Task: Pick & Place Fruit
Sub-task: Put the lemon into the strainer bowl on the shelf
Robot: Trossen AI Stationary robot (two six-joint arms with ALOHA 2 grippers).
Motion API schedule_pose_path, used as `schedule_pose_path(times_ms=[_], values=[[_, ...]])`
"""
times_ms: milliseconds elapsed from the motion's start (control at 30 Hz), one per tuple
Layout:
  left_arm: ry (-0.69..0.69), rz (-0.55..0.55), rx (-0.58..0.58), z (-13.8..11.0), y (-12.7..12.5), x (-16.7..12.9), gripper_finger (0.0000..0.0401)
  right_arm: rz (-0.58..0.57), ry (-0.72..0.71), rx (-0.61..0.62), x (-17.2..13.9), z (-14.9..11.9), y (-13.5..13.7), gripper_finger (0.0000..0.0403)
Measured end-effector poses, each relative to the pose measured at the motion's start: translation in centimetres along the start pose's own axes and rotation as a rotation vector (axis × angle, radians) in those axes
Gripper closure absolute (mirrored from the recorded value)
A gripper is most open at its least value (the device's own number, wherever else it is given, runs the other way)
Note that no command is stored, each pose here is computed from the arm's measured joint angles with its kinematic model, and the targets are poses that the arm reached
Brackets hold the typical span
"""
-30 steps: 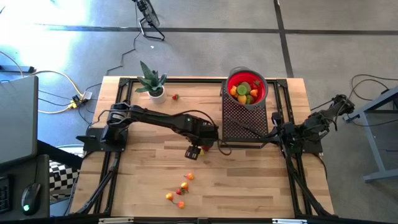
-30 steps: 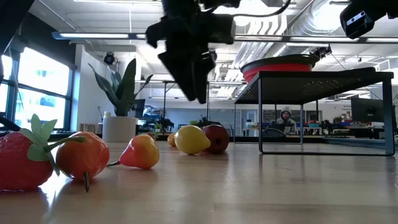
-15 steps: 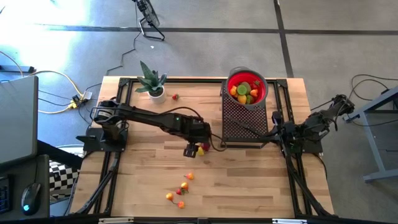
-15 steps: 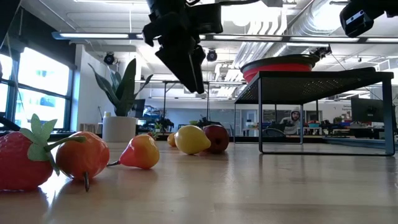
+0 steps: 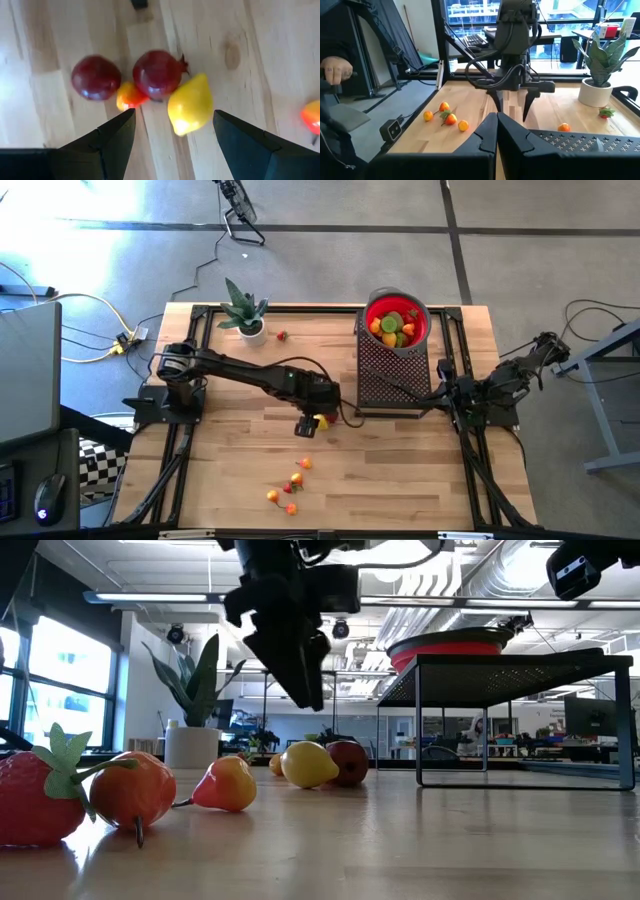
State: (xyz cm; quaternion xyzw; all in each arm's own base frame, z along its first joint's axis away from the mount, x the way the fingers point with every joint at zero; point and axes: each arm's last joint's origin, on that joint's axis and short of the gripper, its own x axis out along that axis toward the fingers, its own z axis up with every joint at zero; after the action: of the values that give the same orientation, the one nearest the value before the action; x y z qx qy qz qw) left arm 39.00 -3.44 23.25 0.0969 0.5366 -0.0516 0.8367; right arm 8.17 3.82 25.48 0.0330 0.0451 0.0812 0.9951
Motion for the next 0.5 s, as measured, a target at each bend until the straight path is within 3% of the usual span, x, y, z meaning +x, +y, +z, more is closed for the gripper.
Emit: schedule_pose_path(times_ms=[500], values=[[0.074, -0.131, 0.006, -0.4, -0.6, 3.7, 0.0141, 0.0, 0.034, -0.014, 0.0, -0.3, 0.0, 0.04]])
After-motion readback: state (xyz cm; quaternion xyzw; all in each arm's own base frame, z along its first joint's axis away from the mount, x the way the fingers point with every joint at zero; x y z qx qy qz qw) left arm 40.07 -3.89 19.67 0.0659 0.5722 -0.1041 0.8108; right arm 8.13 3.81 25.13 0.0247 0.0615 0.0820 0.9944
